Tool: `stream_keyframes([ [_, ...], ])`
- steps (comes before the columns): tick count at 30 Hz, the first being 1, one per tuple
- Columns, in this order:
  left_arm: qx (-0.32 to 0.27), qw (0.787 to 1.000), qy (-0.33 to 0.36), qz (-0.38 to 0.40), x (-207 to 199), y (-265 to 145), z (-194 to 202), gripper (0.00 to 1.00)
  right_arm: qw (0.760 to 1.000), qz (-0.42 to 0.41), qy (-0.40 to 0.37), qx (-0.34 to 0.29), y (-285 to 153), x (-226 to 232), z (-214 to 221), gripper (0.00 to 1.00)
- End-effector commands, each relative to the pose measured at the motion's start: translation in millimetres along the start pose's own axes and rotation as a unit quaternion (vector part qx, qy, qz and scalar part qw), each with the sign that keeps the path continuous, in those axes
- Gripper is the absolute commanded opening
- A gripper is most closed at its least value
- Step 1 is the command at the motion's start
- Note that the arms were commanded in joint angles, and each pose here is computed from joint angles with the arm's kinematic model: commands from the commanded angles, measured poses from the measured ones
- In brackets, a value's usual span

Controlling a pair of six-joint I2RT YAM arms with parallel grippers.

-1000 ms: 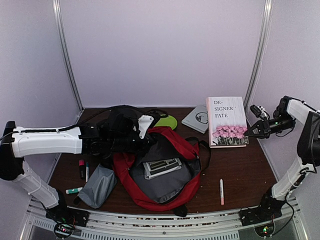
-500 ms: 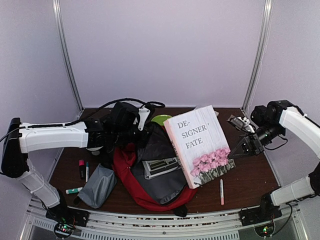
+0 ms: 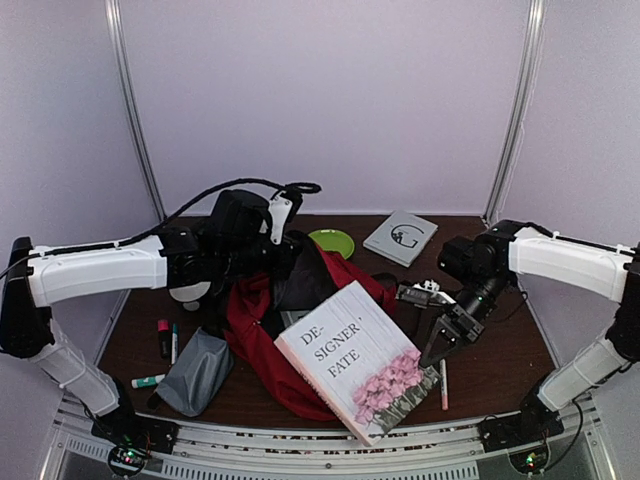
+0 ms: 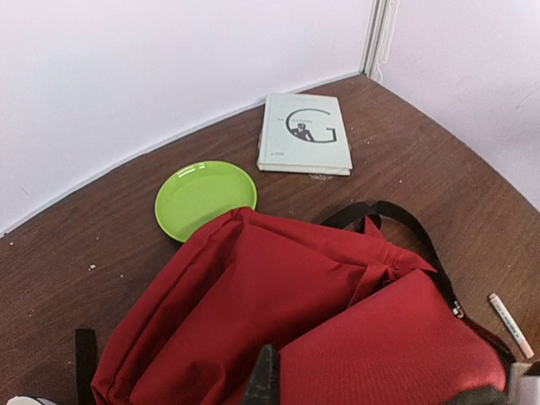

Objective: Pack the student bag
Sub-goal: Place the book in the largest pocket of the bag.

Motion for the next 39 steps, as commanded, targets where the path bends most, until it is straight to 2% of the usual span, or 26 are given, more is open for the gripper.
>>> stream_keyframes([
  [1,-0.097,0.995,-0.037,-0.001,9.5,-27.1,-38.1,0.0,0.999,0.009,0.051,0.013,11.8,-22.0,-7.3,0.0],
  [8,-0.098,0.994,-0.033,0.045,2.4,-33.7,-36.0,0.0,0.993,0.017,0.116,0.023,17.6,-54.3,-9.9,0.0],
  [14,-0.091,0.992,-0.045,0.071,-5.2,-20.9,-26.1,0.0,0.994,0.021,0.105,0.031,32.7,-43.8,-6.4,0.0],
  [19,-0.067,0.995,-0.033,0.063,-7.7,-6.0,-22.3,0.0,0.994,-0.021,0.066,0.089,44.1,-23.1,-2.1,0.0],
  [30,-0.066,0.994,-0.008,0.09,-16.0,-18.8,-19.5,0.0,0.984,-0.058,0.155,0.06,26.5,-59.7,-29.4,0.0],
  [34,-0.079,0.99,0.013,0.118,-29.1,-22.9,-18.8,0.0,0.978,-0.054,0.195,0.055,27.6,-79.7,-31.0,0.0],
  [39,-0.083,0.987,0.039,0.13,-43.5,-25.2,-16.6,0.0,0.975,-0.032,0.22,0.018,14.6,-92.9,-32.5,0.0],
])
Point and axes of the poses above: each gripper's point midway between its finger pads, its own y axis out along the fingers, its own x axis along the line the jaws close on, z = x × y, the point moved 8 cm from there along -y, back along the fingers, and after that the axes turned 8 degrees about y, right-handed, at the moved point
